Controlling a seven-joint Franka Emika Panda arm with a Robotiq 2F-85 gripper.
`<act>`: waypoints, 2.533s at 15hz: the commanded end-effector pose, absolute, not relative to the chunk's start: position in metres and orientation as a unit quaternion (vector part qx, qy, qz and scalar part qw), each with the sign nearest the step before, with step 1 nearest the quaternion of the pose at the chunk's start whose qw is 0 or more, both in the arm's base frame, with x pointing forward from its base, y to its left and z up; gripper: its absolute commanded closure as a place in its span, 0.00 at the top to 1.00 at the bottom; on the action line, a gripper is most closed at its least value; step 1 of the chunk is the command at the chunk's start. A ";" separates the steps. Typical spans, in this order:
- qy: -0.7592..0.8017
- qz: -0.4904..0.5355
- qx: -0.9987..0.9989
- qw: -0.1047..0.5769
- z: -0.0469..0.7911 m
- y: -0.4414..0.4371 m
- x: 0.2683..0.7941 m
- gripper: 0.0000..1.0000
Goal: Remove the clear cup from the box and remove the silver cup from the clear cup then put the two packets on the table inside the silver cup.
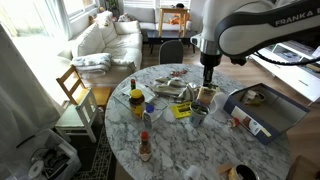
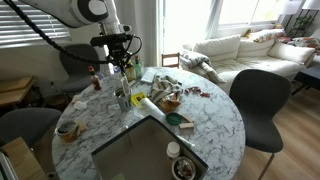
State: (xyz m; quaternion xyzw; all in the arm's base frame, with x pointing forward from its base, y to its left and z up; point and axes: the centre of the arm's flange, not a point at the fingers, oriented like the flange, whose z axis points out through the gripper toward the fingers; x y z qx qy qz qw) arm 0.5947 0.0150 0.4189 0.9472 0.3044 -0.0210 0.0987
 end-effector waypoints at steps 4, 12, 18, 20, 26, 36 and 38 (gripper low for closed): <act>0.301 -0.019 0.949 0.089 0.408 0.017 0.595 0.01; 0.321 -0.028 0.944 0.076 0.394 0.041 0.602 0.01; 0.322 -0.047 0.943 0.071 0.375 0.043 0.612 0.01; 0.318 -0.050 0.944 0.069 0.363 0.040 0.613 0.01; 0.301 -0.043 0.951 0.049 0.328 0.038 0.610 0.01; 0.285 -0.038 0.957 0.034 0.320 0.035 0.608 0.28; 0.286 -0.033 0.957 0.038 0.334 0.036 0.606 0.42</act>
